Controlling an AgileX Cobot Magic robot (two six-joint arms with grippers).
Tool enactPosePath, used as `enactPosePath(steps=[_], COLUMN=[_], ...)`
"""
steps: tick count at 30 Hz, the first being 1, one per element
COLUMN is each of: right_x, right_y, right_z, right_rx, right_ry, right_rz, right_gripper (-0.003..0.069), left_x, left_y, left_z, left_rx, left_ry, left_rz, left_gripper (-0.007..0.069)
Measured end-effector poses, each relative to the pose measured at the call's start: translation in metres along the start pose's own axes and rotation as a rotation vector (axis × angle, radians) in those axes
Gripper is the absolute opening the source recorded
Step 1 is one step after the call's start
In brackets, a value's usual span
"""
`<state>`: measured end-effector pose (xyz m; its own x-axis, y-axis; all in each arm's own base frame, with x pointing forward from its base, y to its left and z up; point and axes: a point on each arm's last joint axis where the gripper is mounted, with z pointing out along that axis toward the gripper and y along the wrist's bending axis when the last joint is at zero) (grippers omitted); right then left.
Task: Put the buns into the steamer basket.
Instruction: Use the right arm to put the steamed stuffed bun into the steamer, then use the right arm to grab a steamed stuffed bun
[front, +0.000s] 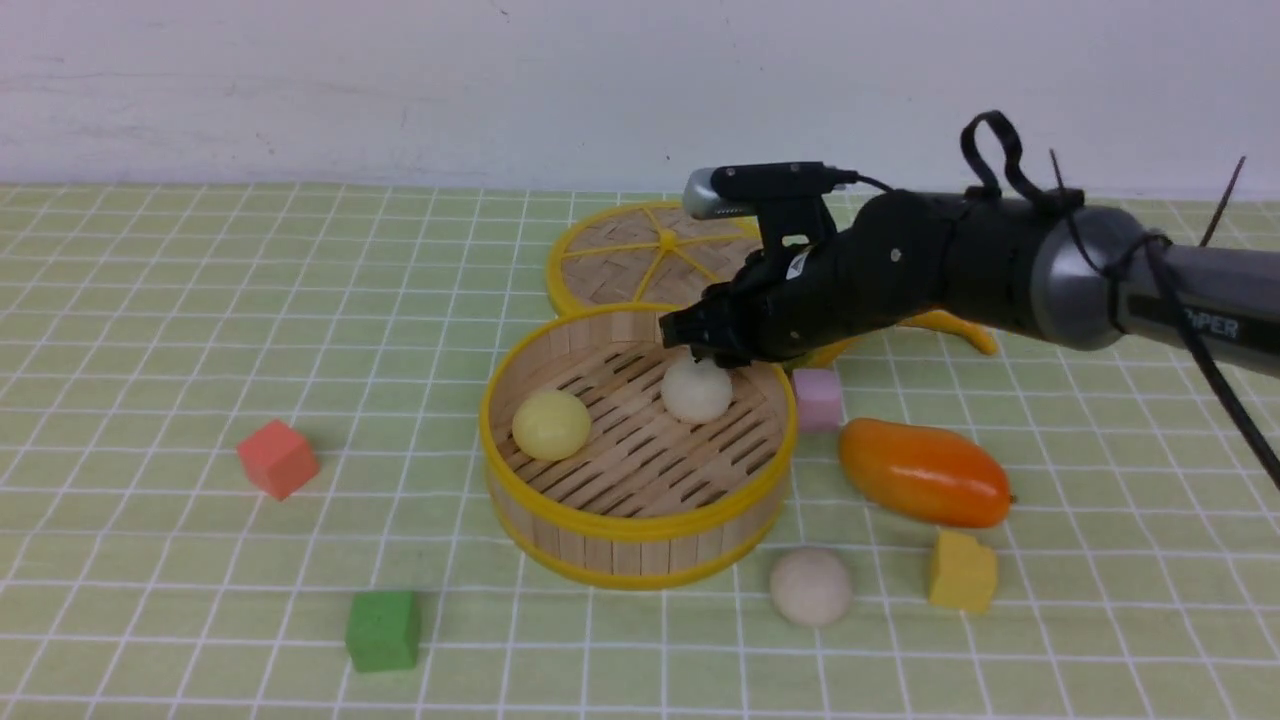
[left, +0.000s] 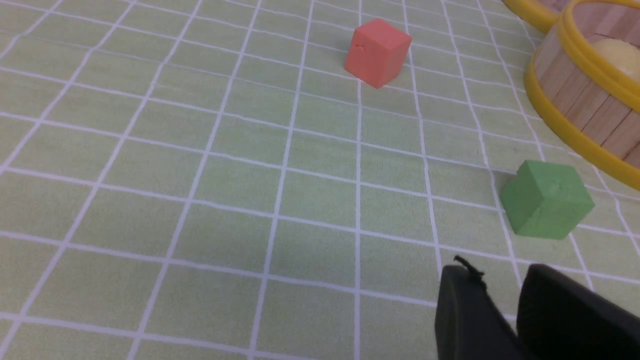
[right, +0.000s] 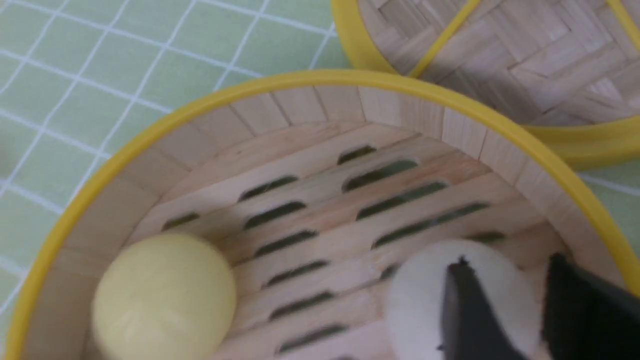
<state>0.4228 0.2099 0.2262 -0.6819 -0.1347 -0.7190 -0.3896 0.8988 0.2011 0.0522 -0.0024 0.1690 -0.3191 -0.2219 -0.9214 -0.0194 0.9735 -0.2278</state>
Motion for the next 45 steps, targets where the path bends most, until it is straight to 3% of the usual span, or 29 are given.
enactPosePath(steps=[3, 7, 14, 21, 27, 37, 45], right_x=[-0.010, -0.017, 0.000, 0.057, 0.083, 0.093, 0.095], right_y=[0.007, 0.014, 0.028, 0.051, 0.037, 0.024, 0.025], right_z=[-0.032, -0.079, -0.137, -0.114, -0.086, -0.052, -0.044], right_rx=[-0.006, -0.004, -0.021, -0.045, 0.041, 0.144, 0.138], right_ry=[0.039, 0.119, 0.355, 0.488, 0.496, 0.465, 0.442], right_rz=[-0.052, -0.103, -0.069, -0.119, -0.202, -0.203, -0.127], right_gripper=[0.0410, 0.0509, 0.0535, 0.0467, 0.0372, 0.0191, 0.0154], left_x=[0.000, 0.000, 0.000, 0.000, 0.000, 0.000, 0.000], left_y=[0.000, 0.000, 0.000, 0.000, 0.000, 0.000, 0.000], left_z=[0.000, 0.000, 0.000, 0.000, 0.000, 0.000, 0.000], left_rx=[0.000, 0.000, 0.000, 0.000, 0.000, 0.000, 0.000], left_ry=[0.000, 0.000, 0.000, 0.000, 0.000, 0.000, 0.000], left_rz=[0.000, 0.000, 0.000, 0.000, 0.000, 0.000, 0.000], left_gripper=[0.0167, 0.0173, 0.0181, 0.0188, 0.0197, 0.0207, 0.0217])
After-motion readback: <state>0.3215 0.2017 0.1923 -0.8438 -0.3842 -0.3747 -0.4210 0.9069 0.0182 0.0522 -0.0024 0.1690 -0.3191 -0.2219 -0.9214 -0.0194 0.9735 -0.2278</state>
